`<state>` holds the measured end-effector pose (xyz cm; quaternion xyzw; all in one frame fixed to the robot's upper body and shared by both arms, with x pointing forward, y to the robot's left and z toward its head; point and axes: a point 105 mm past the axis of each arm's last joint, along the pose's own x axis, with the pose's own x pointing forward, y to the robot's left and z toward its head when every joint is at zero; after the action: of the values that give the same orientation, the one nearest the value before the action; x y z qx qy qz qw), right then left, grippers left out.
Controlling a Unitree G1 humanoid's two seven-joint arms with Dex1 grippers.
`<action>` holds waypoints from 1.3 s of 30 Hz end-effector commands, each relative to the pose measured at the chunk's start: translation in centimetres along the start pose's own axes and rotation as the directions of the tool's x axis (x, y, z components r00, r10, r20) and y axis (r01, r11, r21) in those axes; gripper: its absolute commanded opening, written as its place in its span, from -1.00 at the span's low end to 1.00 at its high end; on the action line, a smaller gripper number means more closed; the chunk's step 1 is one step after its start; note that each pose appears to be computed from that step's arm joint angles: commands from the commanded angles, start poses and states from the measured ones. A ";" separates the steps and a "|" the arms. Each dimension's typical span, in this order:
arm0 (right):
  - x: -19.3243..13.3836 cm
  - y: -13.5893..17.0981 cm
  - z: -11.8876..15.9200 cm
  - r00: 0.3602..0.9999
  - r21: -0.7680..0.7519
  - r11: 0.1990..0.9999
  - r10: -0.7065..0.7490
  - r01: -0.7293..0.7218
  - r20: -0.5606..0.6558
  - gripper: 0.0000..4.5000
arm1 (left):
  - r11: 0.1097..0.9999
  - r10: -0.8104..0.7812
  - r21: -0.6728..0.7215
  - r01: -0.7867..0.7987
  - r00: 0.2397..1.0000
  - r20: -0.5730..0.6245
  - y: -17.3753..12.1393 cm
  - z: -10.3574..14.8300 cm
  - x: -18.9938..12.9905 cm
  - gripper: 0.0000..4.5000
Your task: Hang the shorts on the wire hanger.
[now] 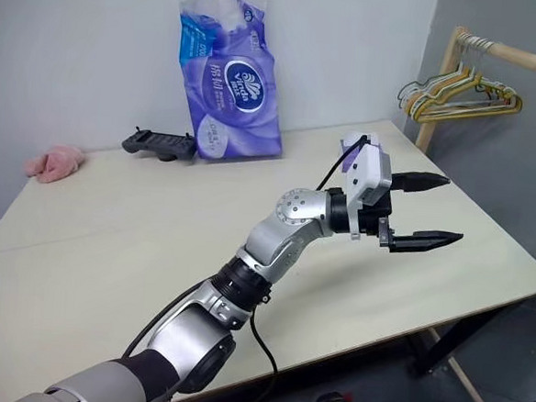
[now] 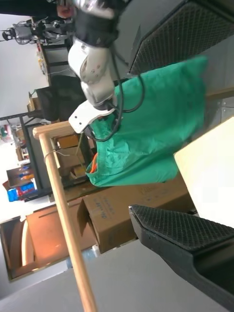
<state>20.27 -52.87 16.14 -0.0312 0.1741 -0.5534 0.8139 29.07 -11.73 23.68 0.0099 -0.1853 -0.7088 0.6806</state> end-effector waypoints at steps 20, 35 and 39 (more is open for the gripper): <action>-20.9 23.9 3.7 0.520 -0.186 0.590 0.793 -0.786 0.317 0.99 | 0.509 0.845 0.087 -0.856 0.478 -0.241 11.2 -6.3 -16.4 1.00; -28.9 31.3 -1.6 0.189 -0.336 0.276 0.944 -0.900 0.269 0.99 | -0.006 0.947 0.197 -0.980 -0.069 -0.313 3.8 -6.6 -32.0 1.00; -28.6 31.5 -3.4 0.193 -0.265 0.245 0.959 -0.933 0.207 0.99 | -0.039 0.947 0.216 -0.976 -0.105 -0.304 2.2 -6.4 -32.6 1.00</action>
<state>37.86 -13.69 11.63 -0.0568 0.0518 0.0861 0.9933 35.55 18.51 8.69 -0.0245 0.0582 0.0114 0.9979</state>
